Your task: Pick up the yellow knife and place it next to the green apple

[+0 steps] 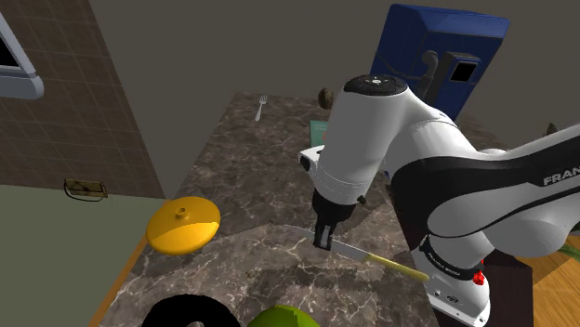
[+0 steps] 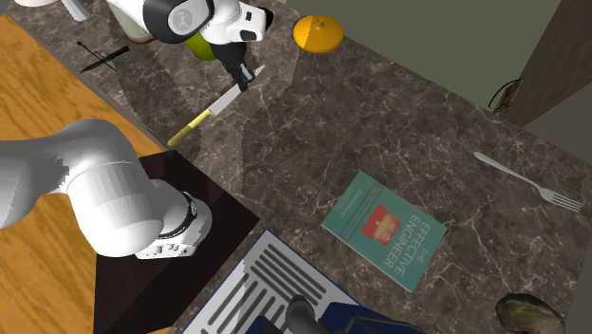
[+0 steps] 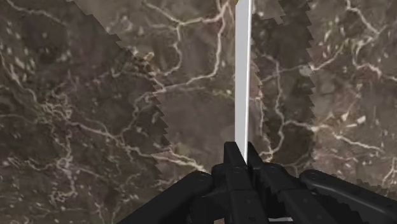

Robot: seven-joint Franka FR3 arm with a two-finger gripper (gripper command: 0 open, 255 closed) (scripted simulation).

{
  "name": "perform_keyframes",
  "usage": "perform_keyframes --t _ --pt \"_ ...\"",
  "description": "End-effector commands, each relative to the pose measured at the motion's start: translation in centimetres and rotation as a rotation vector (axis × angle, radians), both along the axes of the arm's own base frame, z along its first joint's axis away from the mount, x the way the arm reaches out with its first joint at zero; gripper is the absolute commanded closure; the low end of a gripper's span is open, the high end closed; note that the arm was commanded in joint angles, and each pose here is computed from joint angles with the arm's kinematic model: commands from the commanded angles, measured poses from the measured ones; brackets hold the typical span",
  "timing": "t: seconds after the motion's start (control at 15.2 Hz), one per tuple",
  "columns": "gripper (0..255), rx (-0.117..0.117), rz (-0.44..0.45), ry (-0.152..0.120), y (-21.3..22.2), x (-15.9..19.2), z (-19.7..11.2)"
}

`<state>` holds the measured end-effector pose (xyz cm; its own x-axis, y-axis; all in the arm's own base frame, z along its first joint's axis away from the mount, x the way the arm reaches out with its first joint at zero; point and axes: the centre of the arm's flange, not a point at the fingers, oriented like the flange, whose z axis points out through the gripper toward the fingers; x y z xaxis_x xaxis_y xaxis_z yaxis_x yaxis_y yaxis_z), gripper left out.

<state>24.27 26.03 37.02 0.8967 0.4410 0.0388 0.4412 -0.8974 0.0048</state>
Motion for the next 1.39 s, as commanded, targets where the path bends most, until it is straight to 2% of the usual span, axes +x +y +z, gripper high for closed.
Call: perform_keyframes --t 0.0,0.2,0.73,0.79,1.12,1.32 --pt "255 0.0 0.0 0.0 -0.1 0.0 -1.1" --pt "255 0.0 0.0 0.0 -0.1 0.0 -2.7" --pt "255 0.0 0.0 0.0 -0.1 0.0 -2.8" --pt "0 0.0 0.0 0.0 -0.1 0.0 -2.8" --pt "0 0.0 0.0 0.0 -0.1 0.0 -2.8" --pt "0 0.0 0.0 0.0 -0.2 -0.2 1.1"
